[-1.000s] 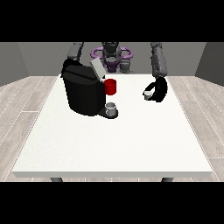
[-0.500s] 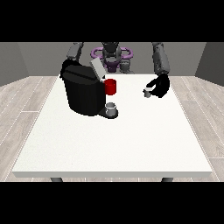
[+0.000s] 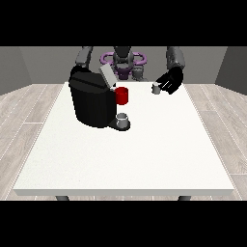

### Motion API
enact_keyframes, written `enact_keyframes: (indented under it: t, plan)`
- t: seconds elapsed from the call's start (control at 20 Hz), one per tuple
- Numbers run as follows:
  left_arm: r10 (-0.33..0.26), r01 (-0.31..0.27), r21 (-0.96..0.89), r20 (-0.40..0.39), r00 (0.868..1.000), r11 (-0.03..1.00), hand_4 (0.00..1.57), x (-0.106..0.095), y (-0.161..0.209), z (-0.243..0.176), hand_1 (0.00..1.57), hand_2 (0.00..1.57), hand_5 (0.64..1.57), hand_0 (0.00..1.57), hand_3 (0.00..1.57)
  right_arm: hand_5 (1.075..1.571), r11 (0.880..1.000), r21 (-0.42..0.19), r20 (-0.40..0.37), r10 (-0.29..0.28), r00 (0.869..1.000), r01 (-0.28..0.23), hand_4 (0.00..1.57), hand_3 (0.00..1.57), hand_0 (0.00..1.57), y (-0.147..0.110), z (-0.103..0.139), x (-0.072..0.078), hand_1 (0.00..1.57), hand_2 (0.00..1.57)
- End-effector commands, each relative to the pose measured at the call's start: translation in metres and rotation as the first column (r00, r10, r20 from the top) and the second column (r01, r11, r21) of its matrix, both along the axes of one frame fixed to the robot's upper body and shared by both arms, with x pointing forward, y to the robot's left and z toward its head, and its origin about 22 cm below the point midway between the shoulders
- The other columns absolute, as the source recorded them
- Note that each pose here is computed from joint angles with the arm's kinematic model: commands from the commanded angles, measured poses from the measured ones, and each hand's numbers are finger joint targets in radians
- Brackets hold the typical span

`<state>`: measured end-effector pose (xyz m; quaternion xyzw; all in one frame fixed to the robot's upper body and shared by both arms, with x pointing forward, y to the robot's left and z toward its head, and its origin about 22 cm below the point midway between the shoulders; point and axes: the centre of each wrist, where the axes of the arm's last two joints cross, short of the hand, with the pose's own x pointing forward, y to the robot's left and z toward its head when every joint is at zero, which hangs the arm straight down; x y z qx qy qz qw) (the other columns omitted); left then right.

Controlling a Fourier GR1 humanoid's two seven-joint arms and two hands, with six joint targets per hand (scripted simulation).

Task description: Insert the coffee pod into the coffee machine and close the lid

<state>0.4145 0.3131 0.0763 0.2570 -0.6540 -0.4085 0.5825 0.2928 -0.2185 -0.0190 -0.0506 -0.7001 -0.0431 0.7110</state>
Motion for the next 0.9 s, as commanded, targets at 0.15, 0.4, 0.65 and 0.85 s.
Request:
enact_keyframes:
  t: [0.15,0.4,0.65,0.85]
  plan:
    - [0.036,-0.035,-0.016,0.079,0.996,0.999,0.57,0.017,-0.001,0.047,1.23,1.32,1.571,1.23,1.29,1.571,0.998,-0.012,0.069,0.067,0.995,-0.067,0.44,0.0,0.0,-0.005,0.025,0.016,0.0,0.0]
    - [-0.007,0.009,-0.023,0.073,0.997,1.0,0.54,0.023,-0.022,0.059,1.25,1.33,1.571,1.25,1.28,1.571,0.998,0.013,0.058,0.059,0.997,-0.06,0.5,0.0,0.0,0.001,0.014,0.01,0.0,0.0]
    - [0.059,-0.053,-0.053,0.116,0.992,0.997,0.51,0.037,-0.021,0.127,1.25,1.29,1.571,1.25,1.24,1.571,0.995,0.024,0.075,0.097,0.992,-0.099,0.5,0.0,0.0,0.015,0.023,0.014,0.0,0.0]
    - [0.112,-0.103,-0.07,0.133,0.985,0.992,0.48,0.041,-0.025,0.131,1.24,1.26,1.571,1.24,1.2,1.571,0.987,-0.008,0.106,0.162,0.981,-0.162,0.52,0.0,0.0,0.039,0.048,0.013,0.0,0.0]
